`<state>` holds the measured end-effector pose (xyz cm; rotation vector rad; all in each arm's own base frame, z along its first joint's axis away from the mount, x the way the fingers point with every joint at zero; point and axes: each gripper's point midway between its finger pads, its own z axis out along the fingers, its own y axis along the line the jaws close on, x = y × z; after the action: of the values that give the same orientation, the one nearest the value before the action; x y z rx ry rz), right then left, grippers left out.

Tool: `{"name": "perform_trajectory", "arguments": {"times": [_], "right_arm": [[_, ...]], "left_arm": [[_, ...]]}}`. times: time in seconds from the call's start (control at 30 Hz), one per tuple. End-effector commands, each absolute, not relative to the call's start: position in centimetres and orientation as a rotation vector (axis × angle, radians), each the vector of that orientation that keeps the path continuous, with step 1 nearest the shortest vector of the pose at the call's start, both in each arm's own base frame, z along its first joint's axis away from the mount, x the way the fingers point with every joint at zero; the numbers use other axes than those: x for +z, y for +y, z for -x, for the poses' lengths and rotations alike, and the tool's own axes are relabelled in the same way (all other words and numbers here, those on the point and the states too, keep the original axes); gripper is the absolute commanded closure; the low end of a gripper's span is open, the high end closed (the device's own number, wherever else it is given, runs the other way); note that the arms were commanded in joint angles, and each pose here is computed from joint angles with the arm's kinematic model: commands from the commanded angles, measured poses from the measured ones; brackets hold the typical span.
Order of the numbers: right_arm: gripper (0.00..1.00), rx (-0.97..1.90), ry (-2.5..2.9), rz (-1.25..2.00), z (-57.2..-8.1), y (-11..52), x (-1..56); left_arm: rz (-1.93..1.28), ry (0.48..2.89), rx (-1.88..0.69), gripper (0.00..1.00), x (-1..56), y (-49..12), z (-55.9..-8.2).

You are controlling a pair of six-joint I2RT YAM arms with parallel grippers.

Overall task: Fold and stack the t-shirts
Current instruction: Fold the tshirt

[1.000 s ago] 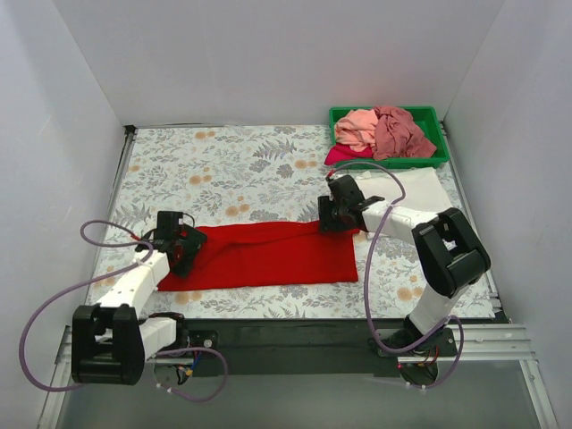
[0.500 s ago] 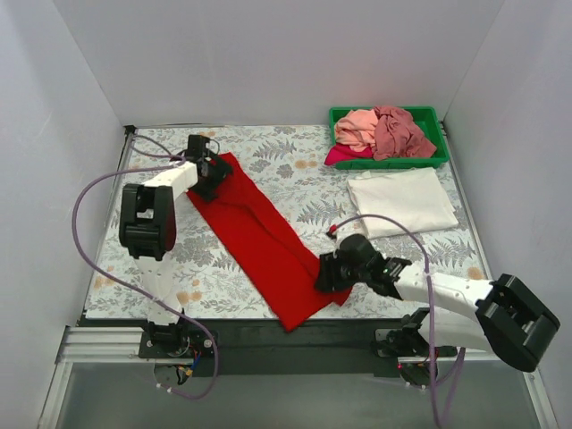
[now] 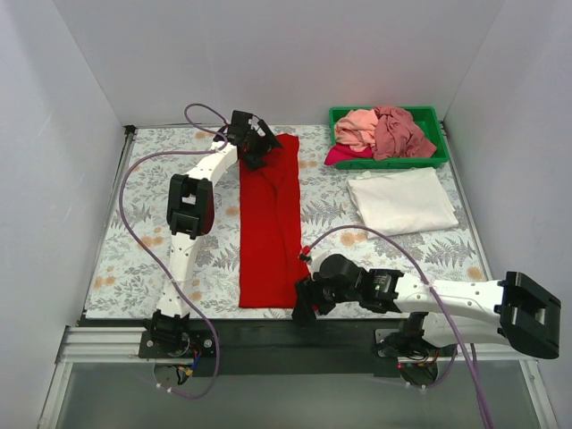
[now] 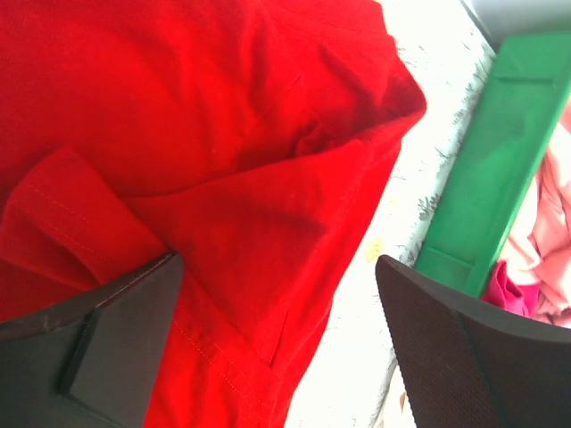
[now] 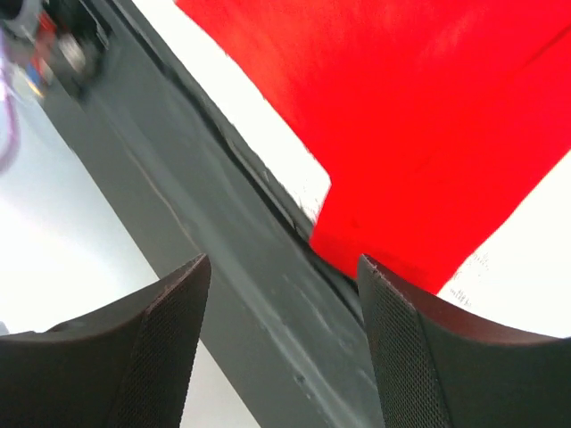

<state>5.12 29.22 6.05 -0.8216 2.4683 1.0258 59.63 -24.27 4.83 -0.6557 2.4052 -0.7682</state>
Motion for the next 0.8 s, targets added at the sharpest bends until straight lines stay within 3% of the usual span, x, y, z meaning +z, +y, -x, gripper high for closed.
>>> {"name": "perform_trajectory", "arguments": {"times": [0.0,0.17,0.23,0.4,0.43,0.47,0.53,0.57,0.6,0.63,0.67,0.7,0.77], "right_arm": [[0.26,1.003,2.308,0.768,-7.9,30.6,10.3],[0.24,0.890,2.291,0.669,-11.4,29.9,12.3],[0.24,0.885,2.276,0.624,-13.4,30.0,13.5],[0.24,0.818,2.239,0.580,-18.9,30.3,15.8],[0.24,0.794,2.218,0.568,-20.6,30.3,16.5],[0.24,0.762,2.192,0.599,-22.4,31.2,17.4],[0.24,0.700,2.187,0.615,-25.3,31.4,18.0],[0.25,0.652,2.238,0.650,-26.3,32.1,16.0],[0.25,0.619,2.176,0.677,-28.4,33.0,18.3],[0.25,0.563,2.229,0.707,-30.0,33.4,15.9],[0.26,0.538,2.222,0.743,-31.1,34.2,15.8],[0.29,0.494,2.166,0.743,-33.4,35.1,17.7],[0.31,0.373,2.259,0.769,-35.7,35.3,14.1]], "left_arm": [[0.662,2.513,-0.773,0.08,1.0,-25.3,-57.8],[0.607,2.349,-0.733,0.07,9.1,-24.3,-59.8],[0.560,2.243,-0.707,0.06,15.3,-23.3,-60.1],[0.513,2.130,-0.643,0.06,25.1,-20.5,-56.0],[0.549,2.199,-0.595,0.06,22.6,-19.6,-53.8],[0.557,2.134,-0.573,0.06,26.0,-18.2,-51.8],[0.625,2.149,-0.536,0.05,25.0,-16.6,-48.3],[0.668,2.242,-0.466,0.05,19.9,-15.5,-45.2],[0.685,2.162,-0.501,0.05,22.8,-14.5,-42.7],[0.706,2.138,-0.540,0.05,22.6,-14.7,-41.4],[0.726,2.226,-0.510,0.05,18.1,-14.2,-38.0],[0.733,2.185,-0.565,0.05,19.5,-14.4,-35.8],[0.793,2.262,-0.605,0.05,15.3,-14.6,-31.5]]}}
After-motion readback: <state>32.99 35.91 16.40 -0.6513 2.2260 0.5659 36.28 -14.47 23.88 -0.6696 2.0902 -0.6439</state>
